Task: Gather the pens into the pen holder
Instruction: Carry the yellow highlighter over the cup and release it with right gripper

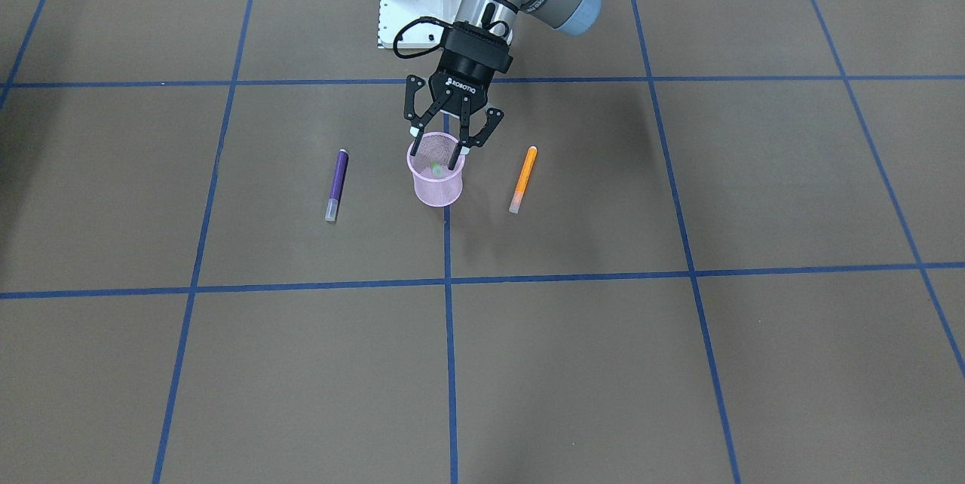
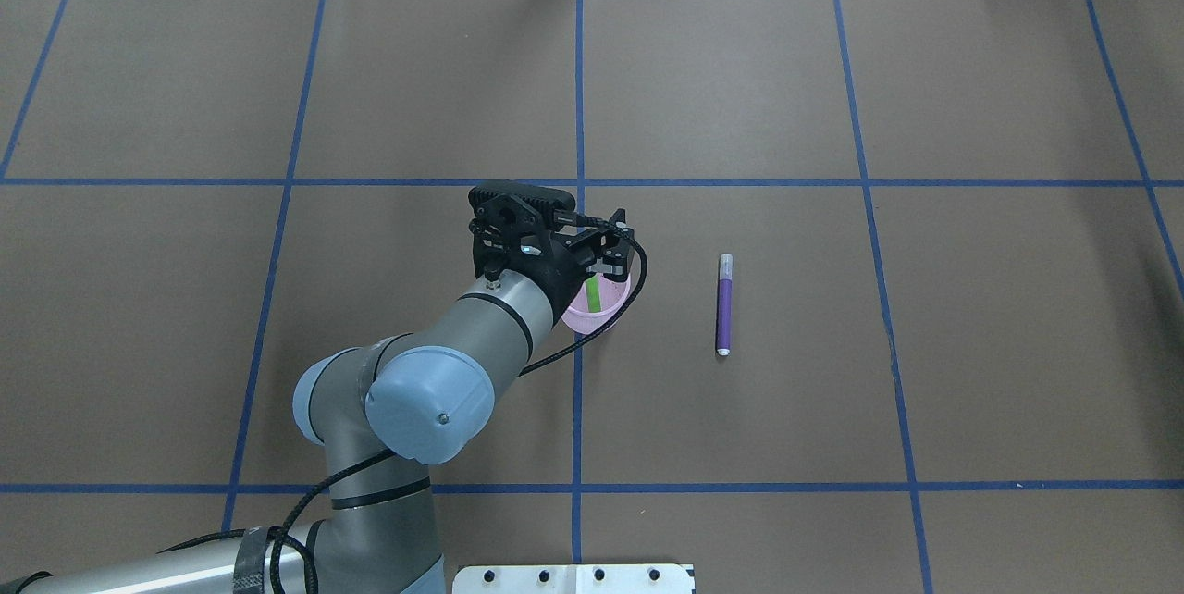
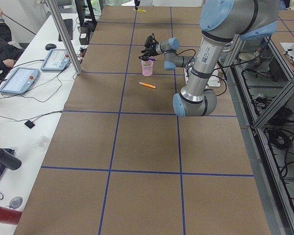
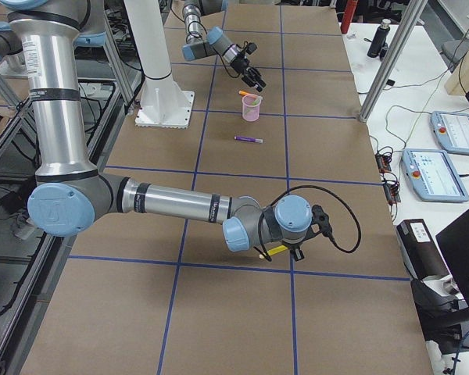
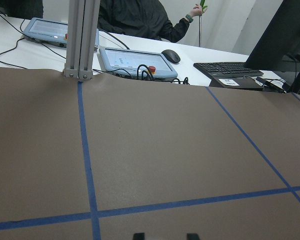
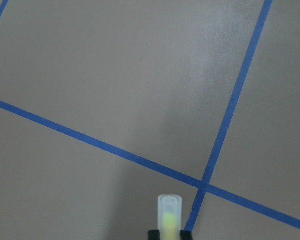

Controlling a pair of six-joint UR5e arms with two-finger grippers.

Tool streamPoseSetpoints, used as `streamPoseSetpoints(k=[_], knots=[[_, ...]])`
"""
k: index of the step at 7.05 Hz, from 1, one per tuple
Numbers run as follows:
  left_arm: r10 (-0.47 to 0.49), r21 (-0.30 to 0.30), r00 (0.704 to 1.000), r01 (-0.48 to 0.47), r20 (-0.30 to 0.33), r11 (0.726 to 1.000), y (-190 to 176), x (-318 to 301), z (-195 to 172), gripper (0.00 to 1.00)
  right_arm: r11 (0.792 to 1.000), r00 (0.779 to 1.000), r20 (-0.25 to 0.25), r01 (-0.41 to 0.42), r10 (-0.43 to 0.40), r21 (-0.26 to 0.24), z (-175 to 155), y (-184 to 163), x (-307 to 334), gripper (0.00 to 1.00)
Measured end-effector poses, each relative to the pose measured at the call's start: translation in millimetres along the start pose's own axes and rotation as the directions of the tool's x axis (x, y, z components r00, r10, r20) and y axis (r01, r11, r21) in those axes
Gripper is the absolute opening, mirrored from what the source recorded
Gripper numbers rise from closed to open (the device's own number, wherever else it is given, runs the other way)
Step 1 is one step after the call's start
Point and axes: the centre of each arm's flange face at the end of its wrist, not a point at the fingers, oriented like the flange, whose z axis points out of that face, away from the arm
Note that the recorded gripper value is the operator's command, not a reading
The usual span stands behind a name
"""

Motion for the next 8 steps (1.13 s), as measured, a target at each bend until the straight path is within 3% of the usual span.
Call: streamPoseSetpoints(k=[3,4,6,8], knots=[[-0.028,-0.026,0.998,0.027,-0.053,0.999,-35.2,1.3,-15.0,1.0,0.993,1.0,0.0,-0.029,0.029,0.111,-51.1,-38.9,-61.7,0.0],[-0.029,-0.063,0.998,0.025,-0.05,0.998,-47.1,-10.3,-9.3,1.0,0.988,0.999,0.006,-0.043,0.042,0.15,-70.4,-51.5,-86.7,0.0],[-0.01,-0.207,1.0,0.009,-0.004,0.978,-78.7,-48.3,9.2,1.0,0.976,0.999,0.019,-0.033,0.029,0.215,-102.1,-75.5,-130.3,0.0],[-0.021,-0.397,0.998,0.04,0.052,0.917,-119.6,-94.1,20.0,1.0,0.965,0.999,0.042,-0.019,0.008,0.262,-120.2,-102.1,-169.0,0.0]])
